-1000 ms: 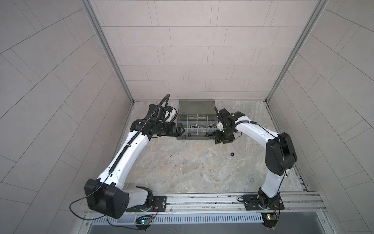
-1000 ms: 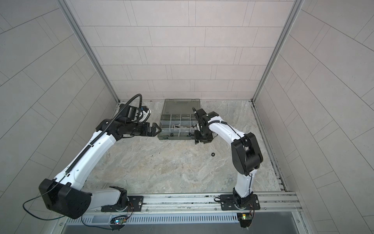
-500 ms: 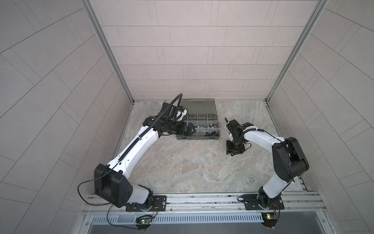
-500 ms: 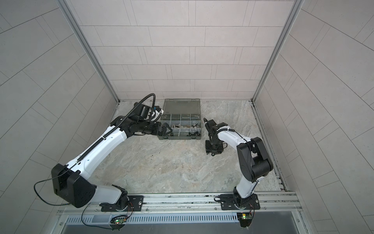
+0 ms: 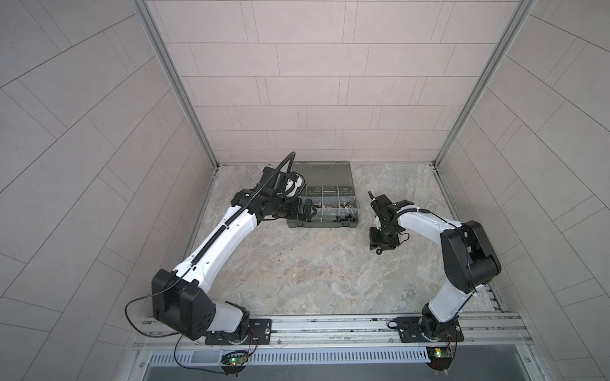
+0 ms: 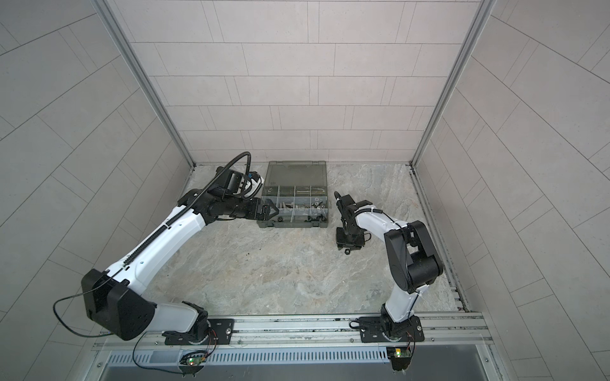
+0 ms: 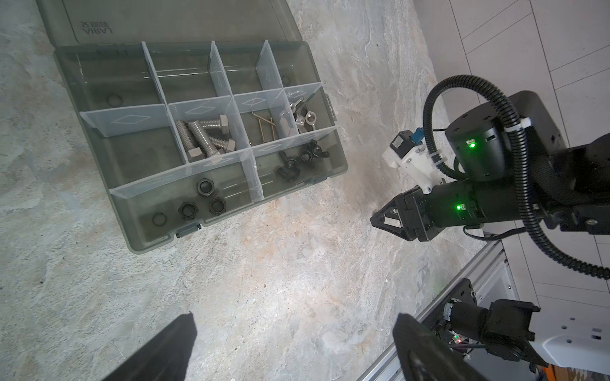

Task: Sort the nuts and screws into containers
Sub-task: 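Close the right gripper on the black nut and lift it, then carry the black nut with the right gripper over the organizer's front compartment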

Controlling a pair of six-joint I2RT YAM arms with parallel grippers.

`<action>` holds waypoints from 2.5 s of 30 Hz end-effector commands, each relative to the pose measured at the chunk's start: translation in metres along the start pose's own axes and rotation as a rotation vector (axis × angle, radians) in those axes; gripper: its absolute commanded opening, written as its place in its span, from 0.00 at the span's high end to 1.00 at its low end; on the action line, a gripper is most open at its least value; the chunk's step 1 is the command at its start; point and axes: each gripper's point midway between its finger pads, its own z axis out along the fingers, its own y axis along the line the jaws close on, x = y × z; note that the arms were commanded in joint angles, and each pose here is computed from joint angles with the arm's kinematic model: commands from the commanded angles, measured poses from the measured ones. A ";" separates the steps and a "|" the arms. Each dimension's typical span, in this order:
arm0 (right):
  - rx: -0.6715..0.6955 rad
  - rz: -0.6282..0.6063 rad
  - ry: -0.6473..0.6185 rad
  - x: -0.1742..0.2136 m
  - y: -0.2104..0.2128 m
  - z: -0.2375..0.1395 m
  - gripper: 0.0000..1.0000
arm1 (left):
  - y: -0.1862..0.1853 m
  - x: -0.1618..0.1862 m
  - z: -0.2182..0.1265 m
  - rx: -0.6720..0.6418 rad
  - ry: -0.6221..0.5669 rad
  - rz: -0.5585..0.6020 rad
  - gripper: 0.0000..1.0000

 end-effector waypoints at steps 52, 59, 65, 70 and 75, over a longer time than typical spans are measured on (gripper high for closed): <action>-0.203 -0.139 -0.069 -0.077 0.129 -0.049 0.79 | 0.046 0.008 -0.034 -0.219 0.002 0.035 0.00; -0.313 -0.239 -0.082 -0.099 0.203 -0.049 0.79 | 0.056 0.014 -0.047 -0.245 -0.026 0.003 0.00; -0.462 -0.235 -0.074 -0.112 0.242 -0.036 0.78 | 0.061 0.021 -0.055 -0.269 -0.047 -0.011 0.00; -0.478 -0.228 -0.033 -0.114 0.247 -0.020 0.71 | 0.065 0.023 -0.057 -0.283 -0.055 -0.019 0.00; -0.495 -0.251 -0.018 -0.111 0.250 -0.024 0.43 | 0.071 0.019 -0.057 -0.281 -0.061 -0.042 0.00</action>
